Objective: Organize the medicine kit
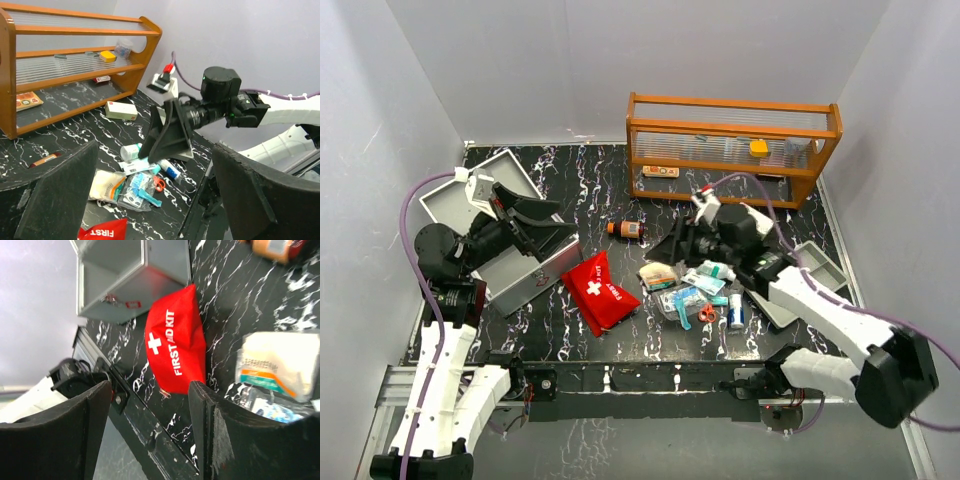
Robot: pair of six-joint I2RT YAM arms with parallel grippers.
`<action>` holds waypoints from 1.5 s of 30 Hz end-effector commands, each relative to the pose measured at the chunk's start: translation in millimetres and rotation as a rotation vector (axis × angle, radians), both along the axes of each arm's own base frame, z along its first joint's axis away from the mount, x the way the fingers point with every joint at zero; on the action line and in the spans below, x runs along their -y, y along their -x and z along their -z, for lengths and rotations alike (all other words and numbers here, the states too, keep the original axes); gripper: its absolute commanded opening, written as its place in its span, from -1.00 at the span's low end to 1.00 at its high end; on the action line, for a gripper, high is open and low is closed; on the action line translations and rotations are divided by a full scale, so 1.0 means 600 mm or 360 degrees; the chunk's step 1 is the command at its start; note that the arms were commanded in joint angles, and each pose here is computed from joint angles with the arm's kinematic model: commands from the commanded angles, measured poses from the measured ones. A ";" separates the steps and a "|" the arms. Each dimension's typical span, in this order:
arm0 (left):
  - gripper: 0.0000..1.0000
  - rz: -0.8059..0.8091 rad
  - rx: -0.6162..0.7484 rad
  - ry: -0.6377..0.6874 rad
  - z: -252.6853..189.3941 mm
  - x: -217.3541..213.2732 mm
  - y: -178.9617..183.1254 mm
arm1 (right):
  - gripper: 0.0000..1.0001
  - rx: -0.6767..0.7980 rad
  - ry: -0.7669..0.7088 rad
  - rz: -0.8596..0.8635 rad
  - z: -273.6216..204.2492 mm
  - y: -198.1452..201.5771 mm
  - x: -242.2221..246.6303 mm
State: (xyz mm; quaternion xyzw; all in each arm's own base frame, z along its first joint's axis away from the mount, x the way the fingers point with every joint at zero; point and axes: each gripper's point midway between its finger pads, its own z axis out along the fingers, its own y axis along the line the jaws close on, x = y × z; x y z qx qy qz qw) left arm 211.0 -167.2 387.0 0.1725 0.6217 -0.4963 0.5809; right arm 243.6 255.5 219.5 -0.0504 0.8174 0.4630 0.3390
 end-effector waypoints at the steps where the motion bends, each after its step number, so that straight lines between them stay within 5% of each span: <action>1: 0.81 -0.0038 0.0021 0.0000 -0.005 -0.002 -0.005 | 0.20 0.0067 0.0006 -0.0057 0.013 0.002 -0.075; 5: 0.72 -0.0052 -0.0018 0.0005 0.007 -0.002 -0.013 | 0.21 0.0043 0.0174 -0.0126 0.069 0.005 -0.136; 12: 0.74 -0.0097 -0.0026 -0.0030 0.008 -0.007 -0.023 | 0.73 -0.0089 0.0405 -0.0287 0.169 0.000 -0.199; 16: 0.75 -0.0111 -0.0048 -0.0026 0.013 -0.007 -0.028 | 0.75 -0.0174 0.0438 -0.0278 0.205 -0.001 -0.207; 27: 0.78 -0.0148 -0.0036 -0.0090 0.011 -0.011 -0.040 | 0.03 -0.0436 0.0422 -0.0263 0.277 0.028 -0.204; 35: 0.79 -0.0078 -0.0142 -0.0018 0.020 -0.001 -0.044 | -0.93 -0.0412 0.0347 -0.0185 0.257 0.026 -0.195; 45: 0.79 -0.0001 -0.0443 0.0060 0.061 0.015 -0.059 | -1.00 -0.0208 0.0096 -0.0012 0.146 0.010 -0.119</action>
